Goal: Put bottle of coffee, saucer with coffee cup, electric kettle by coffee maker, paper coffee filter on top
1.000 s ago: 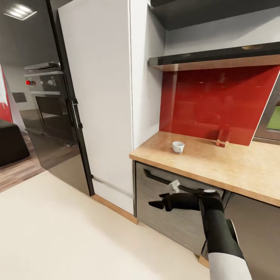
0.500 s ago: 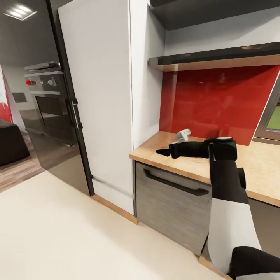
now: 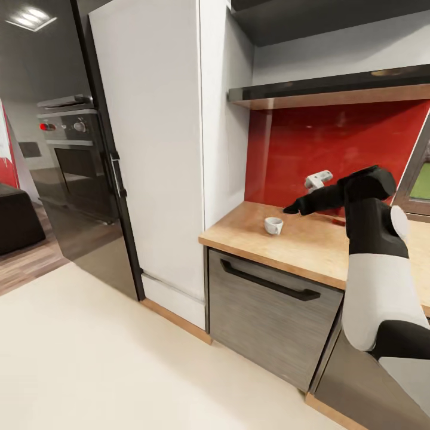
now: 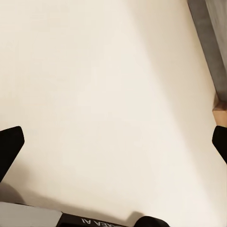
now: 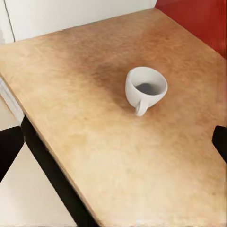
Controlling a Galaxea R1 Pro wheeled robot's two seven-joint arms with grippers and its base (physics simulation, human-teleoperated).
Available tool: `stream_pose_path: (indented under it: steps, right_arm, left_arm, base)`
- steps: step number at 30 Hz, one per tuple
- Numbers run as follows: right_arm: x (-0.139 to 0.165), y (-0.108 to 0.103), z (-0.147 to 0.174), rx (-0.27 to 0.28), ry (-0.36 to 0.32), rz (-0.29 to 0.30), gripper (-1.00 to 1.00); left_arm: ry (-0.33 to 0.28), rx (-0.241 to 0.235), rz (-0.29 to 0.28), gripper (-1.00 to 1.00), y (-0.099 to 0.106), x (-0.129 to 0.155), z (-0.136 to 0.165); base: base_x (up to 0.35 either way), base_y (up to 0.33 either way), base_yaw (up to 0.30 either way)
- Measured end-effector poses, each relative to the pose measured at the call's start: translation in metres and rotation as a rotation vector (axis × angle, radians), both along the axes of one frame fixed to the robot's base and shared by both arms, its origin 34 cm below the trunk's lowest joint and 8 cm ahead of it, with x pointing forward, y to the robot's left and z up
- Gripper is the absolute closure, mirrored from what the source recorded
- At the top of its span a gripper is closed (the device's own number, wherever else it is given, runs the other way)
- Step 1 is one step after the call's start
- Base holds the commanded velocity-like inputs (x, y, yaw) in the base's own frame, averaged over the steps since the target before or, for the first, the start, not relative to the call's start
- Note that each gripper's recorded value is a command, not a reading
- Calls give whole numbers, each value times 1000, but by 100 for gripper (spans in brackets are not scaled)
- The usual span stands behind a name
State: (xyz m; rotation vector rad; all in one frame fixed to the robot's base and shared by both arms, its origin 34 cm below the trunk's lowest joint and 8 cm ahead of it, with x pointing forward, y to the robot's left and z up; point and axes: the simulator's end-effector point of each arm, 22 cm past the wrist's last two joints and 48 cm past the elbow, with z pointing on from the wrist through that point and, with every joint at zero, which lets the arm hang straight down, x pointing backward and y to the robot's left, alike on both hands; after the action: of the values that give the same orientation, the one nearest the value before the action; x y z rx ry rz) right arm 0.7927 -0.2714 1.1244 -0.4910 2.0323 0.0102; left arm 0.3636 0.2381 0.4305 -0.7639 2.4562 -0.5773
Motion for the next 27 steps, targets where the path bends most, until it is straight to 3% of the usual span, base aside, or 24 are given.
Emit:
stream_pose_path:
  steps: [2, 4, 27]
  right_arm:
    - [6, -20, -12, -61, 50, -66, -100]
    - [9, -27, -25, -90, 94, -88, -100]
    - [12, -28, -40, -132, 123, -66, -100]
  left_arm:
    - [0, 0, 0, -100, 0, 0, 0]
    - [0, 0, 0, -100, 0, 0, 0]
    - [1, 0, 0, -100, 0, -1, 0]
  base:
    - [0, 0, 0]
    - [80, 0, 0]
    - [136, -2, 0]
